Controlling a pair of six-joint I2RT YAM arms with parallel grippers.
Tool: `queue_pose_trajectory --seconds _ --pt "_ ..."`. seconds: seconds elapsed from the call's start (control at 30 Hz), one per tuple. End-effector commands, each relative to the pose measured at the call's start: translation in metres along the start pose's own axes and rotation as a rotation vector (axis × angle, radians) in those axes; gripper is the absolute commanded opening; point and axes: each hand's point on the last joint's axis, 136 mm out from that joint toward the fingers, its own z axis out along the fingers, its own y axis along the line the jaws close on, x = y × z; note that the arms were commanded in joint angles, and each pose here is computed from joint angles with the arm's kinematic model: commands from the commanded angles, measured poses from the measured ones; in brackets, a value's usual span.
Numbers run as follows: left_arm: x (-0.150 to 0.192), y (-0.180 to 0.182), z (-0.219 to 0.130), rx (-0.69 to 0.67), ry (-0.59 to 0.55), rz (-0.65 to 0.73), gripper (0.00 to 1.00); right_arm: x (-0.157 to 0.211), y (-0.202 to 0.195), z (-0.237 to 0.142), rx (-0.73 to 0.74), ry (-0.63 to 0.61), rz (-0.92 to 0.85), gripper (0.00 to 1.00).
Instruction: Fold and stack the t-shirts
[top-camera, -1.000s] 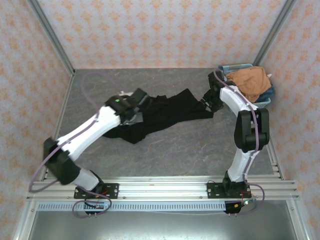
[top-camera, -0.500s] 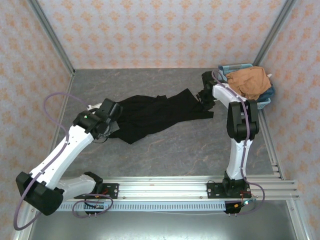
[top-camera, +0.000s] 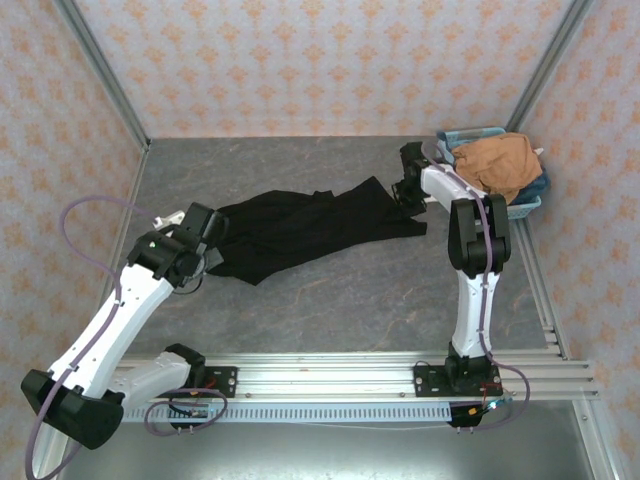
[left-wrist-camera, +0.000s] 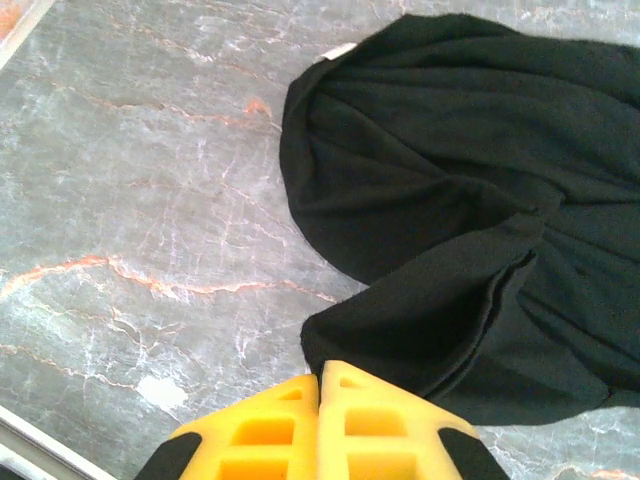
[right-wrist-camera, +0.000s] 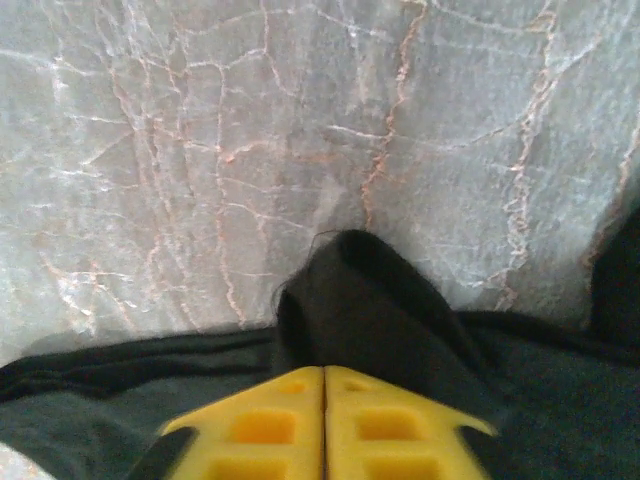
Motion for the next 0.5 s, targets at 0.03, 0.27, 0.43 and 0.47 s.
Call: queue_pose_trajectory --seconds 0.03,0.27,0.43,0.47 --pt "-0.031 0.002 -0.007 -0.027 -0.065 -0.050 0.00 -0.013 0.012 -0.024 -0.018 -0.092 -0.073 0.00" --pt "-0.095 -0.034 0.011 0.048 -0.047 -0.183 0.00 -0.025 0.072 -0.078 -0.177 -0.161 -0.199 0.00" --pt "-0.152 -0.056 0.011 0.089 -0.083 -0.247 0.00 -0.019 0.085 -0.086 -0.156 -0.120 -0.224 0.00" --pt "-0.161 -0.056 0.008 0.083 -0.101 -0.256 0.00 -0.016 0.081 -0.084 -0.149 -0.105 -0.213 0.00"
